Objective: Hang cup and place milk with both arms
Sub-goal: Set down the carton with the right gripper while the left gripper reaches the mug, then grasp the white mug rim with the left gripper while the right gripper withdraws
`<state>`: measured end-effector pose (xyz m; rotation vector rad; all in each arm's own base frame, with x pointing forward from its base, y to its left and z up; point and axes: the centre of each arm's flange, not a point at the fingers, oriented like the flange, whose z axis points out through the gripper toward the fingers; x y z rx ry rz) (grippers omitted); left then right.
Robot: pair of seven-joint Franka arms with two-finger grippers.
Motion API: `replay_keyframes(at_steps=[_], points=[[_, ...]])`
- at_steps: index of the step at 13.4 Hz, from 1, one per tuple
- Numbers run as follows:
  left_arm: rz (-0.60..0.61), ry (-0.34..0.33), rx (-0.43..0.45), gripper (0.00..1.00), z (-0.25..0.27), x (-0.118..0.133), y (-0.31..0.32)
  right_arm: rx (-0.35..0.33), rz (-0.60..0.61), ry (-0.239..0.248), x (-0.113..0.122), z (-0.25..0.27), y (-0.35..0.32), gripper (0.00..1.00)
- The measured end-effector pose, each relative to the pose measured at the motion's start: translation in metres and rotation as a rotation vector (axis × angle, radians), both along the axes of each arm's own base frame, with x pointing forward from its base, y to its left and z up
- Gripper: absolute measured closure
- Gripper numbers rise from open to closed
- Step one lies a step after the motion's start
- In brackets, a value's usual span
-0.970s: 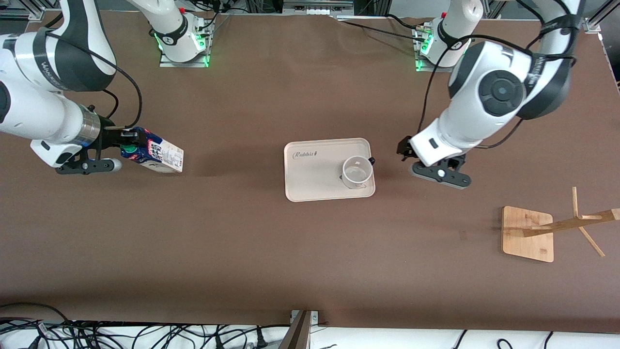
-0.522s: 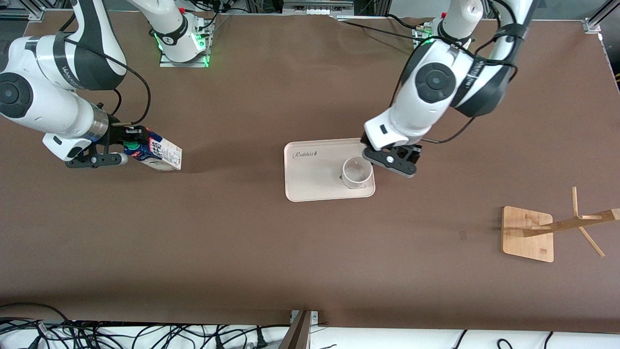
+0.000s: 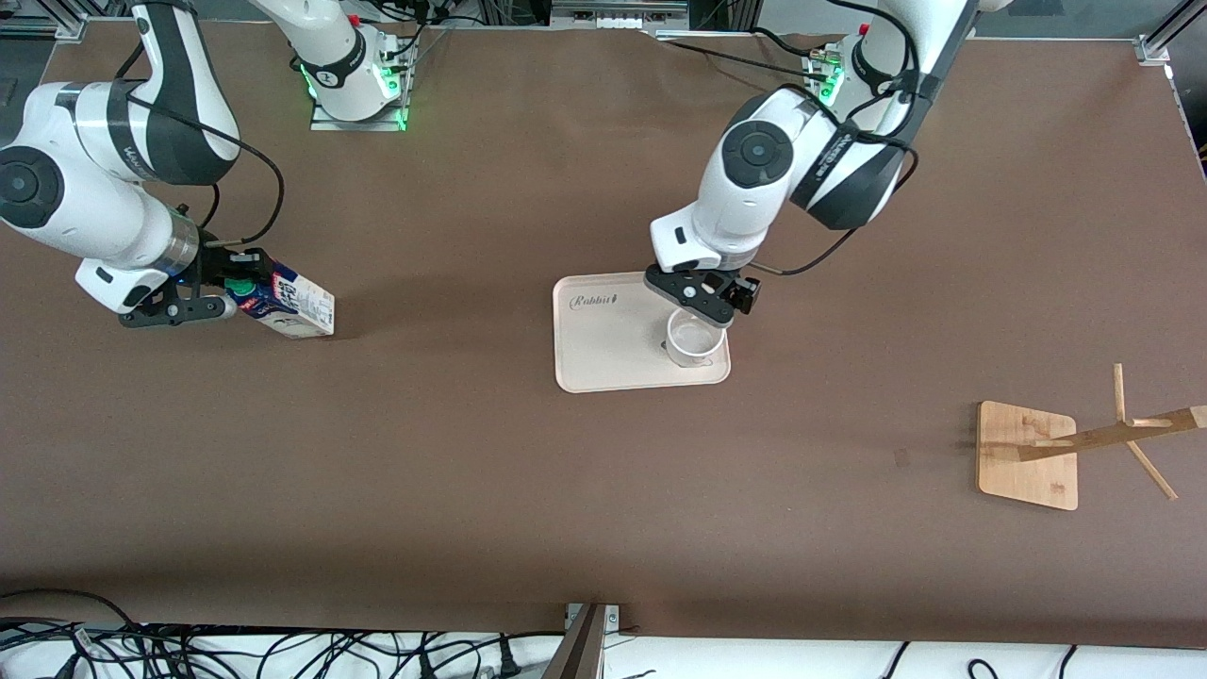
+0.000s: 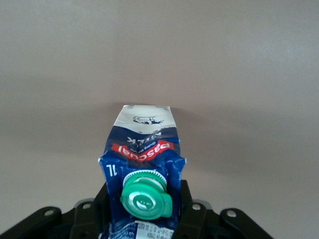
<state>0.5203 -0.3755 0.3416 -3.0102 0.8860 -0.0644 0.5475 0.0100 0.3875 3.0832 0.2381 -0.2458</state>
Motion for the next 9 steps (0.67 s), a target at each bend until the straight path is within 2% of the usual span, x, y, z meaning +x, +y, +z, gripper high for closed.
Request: replay_keyframes(at_steps=[4, 6, 7, 9], points=[[-0.075, -0.09, 0.023, 0.0, -0.049, 0.015, -0.005, 0.001, -0.003, -0.005, -0.008, -0.021, -0.004, 0.44], [-0.088, -0.113, 0.03, 0.0, -0.067, 0.024, -0.002, 0.001, -0.01, -0.006, -0.011, -0.031, -0.012, 0.44], [-0.088, -0.121, 0.03, 0.0, -0.07, 0.029, 0.0, 0.002, -0.016, -0.005, -0.012, -0.033, -0.017, 0.4], [-0.089, -0.13, 0.029, 0.0, -0.067, 0.035, 0.002, 0.002, -0.029, -0.007, -0.011, -0.032, -0.024, 0.21]])
